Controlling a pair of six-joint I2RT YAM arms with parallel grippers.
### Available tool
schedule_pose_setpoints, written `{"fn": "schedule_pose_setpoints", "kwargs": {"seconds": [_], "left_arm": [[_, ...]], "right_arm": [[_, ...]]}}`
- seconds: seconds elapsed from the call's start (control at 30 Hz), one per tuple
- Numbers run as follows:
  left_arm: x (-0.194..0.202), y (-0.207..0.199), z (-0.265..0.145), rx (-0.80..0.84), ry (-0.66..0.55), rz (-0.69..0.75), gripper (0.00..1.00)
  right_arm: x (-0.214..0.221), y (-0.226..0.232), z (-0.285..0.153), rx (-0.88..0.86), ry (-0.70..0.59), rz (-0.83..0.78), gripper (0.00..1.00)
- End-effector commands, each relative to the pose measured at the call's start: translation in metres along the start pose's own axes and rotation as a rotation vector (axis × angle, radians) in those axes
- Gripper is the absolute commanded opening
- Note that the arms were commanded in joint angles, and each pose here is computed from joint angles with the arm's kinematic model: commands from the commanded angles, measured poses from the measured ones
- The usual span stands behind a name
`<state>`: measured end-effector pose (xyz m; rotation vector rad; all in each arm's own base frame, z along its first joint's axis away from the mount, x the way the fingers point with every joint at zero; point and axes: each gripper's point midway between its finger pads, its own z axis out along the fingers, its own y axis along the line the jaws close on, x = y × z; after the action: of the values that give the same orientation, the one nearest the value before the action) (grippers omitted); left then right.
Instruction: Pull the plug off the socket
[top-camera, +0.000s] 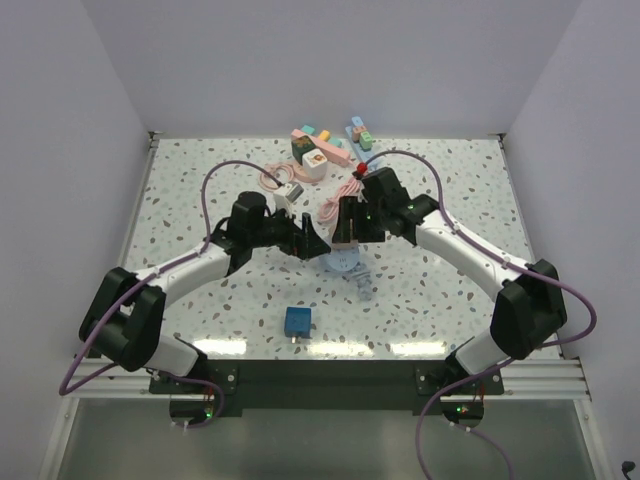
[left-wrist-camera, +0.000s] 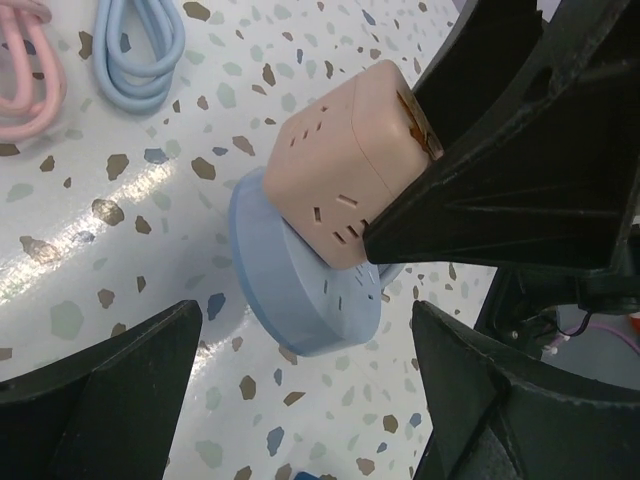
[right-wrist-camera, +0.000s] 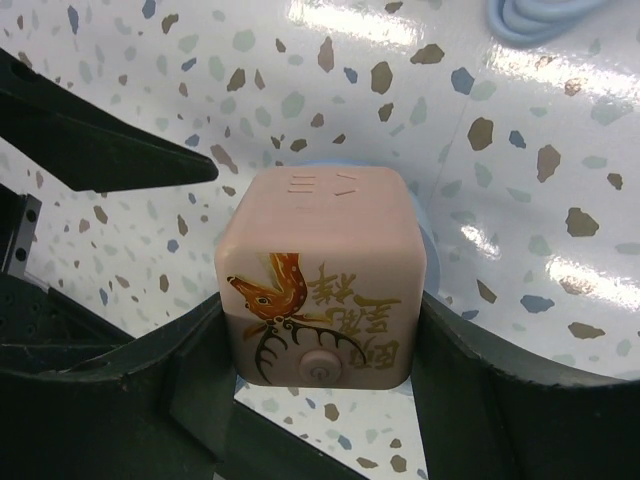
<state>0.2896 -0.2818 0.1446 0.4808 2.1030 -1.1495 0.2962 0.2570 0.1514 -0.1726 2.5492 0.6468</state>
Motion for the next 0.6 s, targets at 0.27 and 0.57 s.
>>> {"fn": "schedule_pose_setpoints", "kwargs": {"seconds": [0.27,0.57], "left_arm": [[0.003,-0.003,0.015,0.063,-0.028,0.01,0.91],[-0.004,0.015,0.03,-0.003,-0.059,-0.023,0.46]], "right_arm": [[-0.052,0.044,-0.018,-0.148,-0.169,0.091,0.0],[-0.051,0.049,-0.02,-0.186,-0.177,0.117,0.0]]}}
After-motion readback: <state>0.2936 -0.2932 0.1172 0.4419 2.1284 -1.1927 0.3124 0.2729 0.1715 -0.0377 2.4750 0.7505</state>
